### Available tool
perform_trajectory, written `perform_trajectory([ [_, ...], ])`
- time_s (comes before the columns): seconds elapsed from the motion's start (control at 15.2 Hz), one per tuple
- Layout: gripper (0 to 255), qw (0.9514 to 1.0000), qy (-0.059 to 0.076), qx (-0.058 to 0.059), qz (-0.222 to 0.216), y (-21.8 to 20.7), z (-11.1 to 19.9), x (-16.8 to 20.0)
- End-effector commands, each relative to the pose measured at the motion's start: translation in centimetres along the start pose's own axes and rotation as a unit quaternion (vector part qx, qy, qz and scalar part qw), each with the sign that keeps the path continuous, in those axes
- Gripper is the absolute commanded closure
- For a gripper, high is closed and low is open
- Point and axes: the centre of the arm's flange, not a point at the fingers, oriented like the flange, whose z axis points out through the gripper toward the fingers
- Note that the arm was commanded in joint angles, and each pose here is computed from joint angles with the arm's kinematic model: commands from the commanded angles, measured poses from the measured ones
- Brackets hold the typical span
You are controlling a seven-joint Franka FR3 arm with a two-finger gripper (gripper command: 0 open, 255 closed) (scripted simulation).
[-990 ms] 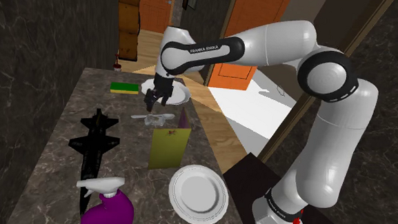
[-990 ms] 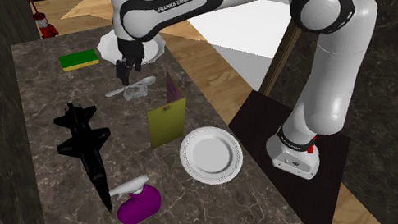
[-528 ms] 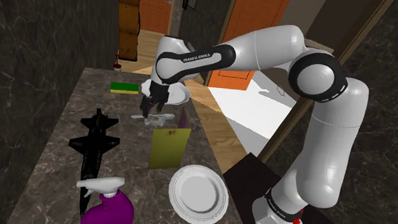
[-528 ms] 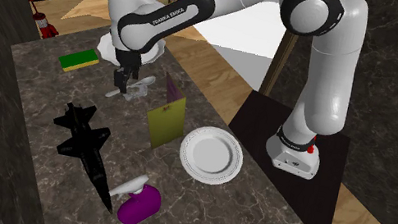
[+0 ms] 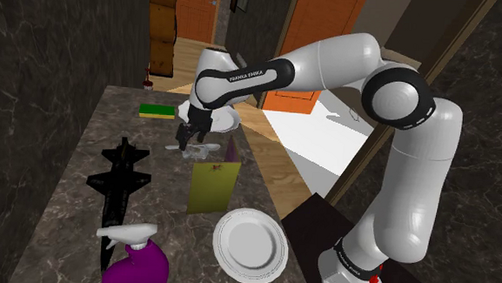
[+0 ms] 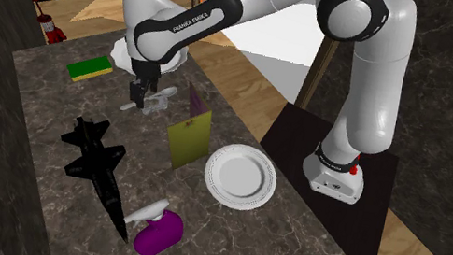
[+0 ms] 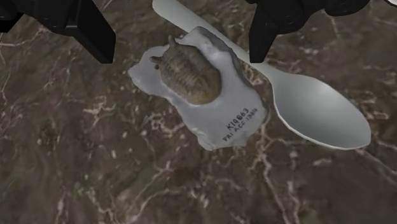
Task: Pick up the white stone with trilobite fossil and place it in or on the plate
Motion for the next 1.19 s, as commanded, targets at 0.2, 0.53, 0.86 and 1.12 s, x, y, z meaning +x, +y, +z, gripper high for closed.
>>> perform_trajectory([
  [0.2,255,1.0,0.0,0.0,0.0,0.0,0.0,0.0],
  [0.53,255,1.0,0.0,0.0,0.0,0.3,0.0,-0.1],
  [0.86,0,0.9993,-0.027,-0.012,-0.024,0.0,-0.8,0.1],
  [1.12,0,0.9878,-0.122,-0.051,-0.082,1.2,-0.9,0.3],
])
